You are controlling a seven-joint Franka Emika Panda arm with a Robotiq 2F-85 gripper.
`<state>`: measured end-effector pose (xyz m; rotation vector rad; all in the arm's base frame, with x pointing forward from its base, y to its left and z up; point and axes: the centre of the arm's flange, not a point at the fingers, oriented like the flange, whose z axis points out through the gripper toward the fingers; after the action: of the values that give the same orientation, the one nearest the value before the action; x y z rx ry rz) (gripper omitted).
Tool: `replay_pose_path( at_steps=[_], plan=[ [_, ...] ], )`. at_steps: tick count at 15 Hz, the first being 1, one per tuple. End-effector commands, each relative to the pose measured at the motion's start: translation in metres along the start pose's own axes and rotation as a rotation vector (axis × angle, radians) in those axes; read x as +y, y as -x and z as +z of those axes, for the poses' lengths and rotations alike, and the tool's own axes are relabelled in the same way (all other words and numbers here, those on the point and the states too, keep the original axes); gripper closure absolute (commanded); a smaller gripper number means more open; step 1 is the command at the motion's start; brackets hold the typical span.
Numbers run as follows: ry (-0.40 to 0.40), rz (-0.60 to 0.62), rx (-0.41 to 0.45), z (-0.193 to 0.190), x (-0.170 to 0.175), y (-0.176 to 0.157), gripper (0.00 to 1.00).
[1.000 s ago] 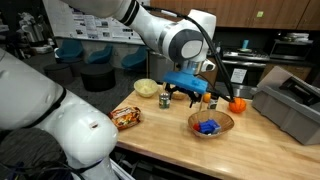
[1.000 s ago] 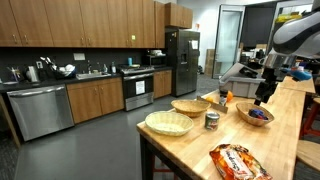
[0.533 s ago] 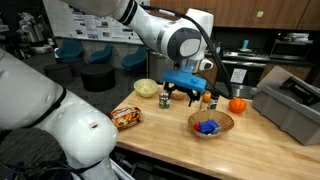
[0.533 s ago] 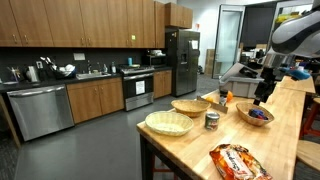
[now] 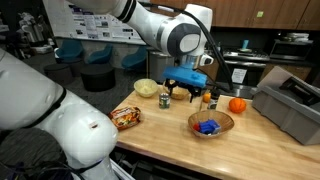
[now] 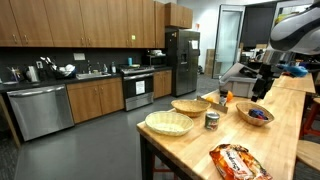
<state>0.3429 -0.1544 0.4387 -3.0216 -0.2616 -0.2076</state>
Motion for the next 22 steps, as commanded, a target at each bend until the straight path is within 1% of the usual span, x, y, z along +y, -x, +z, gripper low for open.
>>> replay_pose_path(
  at_steps=[1,4,7,9,12,14,17,19,22],
  plan=[
    [-0.019,0.018,0.005,-0.003,0.005,-0.015,0.0],
    [-0.078,0.075,0.049,0.0,0.007,-0.025,0.0],
    [-0.118,0.086,0.074,0.001,-0.002,-0.042,0.0],
    [-0.129,0.079,0.086,-0.002,-0.01,-0.057,0.0],
    [-0.124,0.067,0.09,-0.006,-0.022,-0.085,0.0],
    [-0.096,0.066,0.054,-0.002,-0.025,-0.103,0.0],
    [-0.078,0.07,0.017,0.006,-0.023,-0.119,0.0],
    [-0.057,0.09,-0.016,0.013,-0.014,-0.118,0.0],
    [0.017,0.154,-0.096,0.024,0.011,-0.102,0.0]
  ],
)
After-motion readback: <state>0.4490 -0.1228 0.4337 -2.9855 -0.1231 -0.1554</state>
